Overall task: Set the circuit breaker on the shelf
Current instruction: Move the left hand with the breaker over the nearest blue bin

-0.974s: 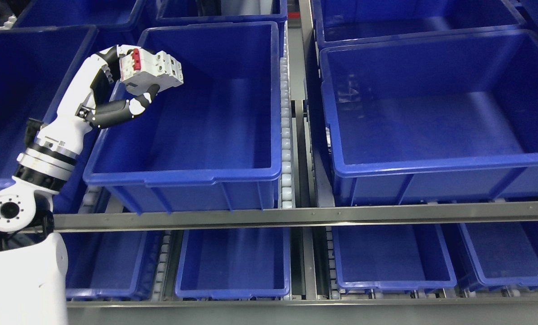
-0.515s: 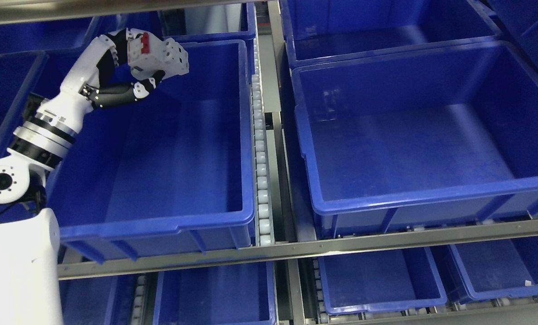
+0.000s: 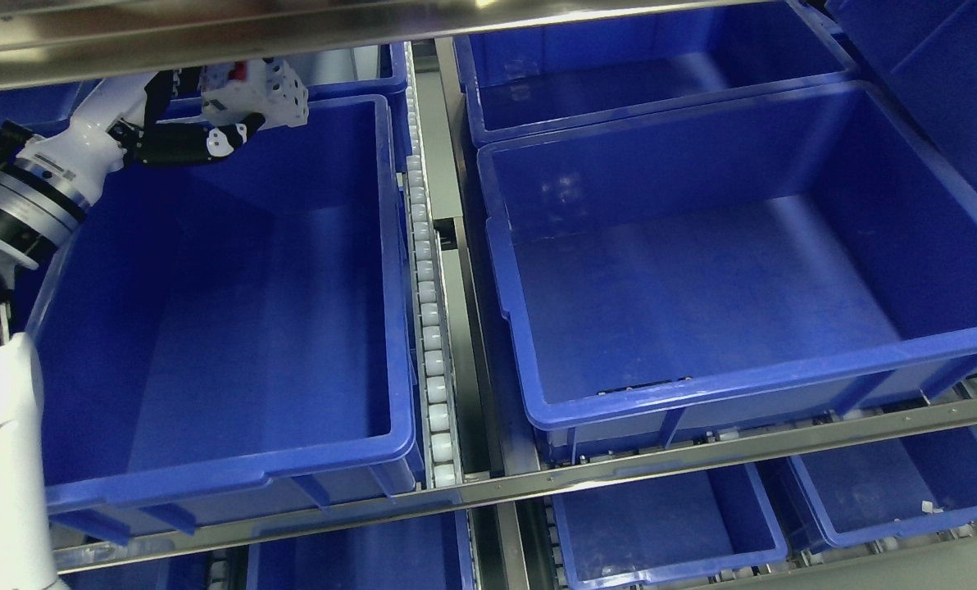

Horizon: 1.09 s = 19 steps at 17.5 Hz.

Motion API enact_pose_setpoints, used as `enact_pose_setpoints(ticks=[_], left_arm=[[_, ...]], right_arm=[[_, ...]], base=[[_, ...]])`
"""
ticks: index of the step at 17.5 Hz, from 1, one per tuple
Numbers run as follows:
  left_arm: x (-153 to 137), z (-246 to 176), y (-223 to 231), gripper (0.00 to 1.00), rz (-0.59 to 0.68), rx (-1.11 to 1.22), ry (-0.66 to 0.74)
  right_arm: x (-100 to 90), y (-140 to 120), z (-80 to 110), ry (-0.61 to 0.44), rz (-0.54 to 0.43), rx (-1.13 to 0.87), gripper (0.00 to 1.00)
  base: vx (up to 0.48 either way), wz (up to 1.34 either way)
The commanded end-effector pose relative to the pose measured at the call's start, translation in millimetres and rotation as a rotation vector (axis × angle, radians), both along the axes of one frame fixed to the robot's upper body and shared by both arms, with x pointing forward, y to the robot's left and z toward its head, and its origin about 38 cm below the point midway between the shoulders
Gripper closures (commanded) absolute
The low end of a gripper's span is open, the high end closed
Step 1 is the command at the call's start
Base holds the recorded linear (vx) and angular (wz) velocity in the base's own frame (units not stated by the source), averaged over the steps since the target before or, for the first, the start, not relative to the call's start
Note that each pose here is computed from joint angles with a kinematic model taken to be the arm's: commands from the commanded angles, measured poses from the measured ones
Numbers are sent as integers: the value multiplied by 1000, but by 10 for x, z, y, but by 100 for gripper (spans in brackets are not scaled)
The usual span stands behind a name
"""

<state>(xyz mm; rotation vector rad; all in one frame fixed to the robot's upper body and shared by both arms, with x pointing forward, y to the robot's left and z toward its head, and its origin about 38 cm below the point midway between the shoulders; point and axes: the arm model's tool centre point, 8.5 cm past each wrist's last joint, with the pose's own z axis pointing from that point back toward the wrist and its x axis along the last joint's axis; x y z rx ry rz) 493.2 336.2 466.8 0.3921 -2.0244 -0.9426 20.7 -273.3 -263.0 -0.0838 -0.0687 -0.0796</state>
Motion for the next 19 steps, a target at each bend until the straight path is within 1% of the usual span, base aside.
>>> enact_pose_setpoints(ticks=[1, 4, 8, 12, 15, 19], left_arm=[[164, -138, 352, 90, 128, 109, 116], [272, -213, 302, 90, 143, 181, 178], [388, -252, 80, 90, 105, 242, 219], [483, -494, -78, 89, 52, 330, 325], [517, -613, -33, 89, 83, 368, 366], [624, -850, -115, 88, 74, 385, 433]], right_arm=[[4, -118, 12, -1, 0, -24, 0], [4, -118, 12, 0, 0, -24, 0], [4, -118, 12, -1, 0, -24, 0], [4, -118, 12, -1, 0, -24, 0], [4, -118, 12, 0, 0, -24, 0], [4, -118, 12, -1, 0, -24, 0]], base=[[35, -92], [8, 8], [0, 0], [0, 0], [-1, 8], [0, 6]])
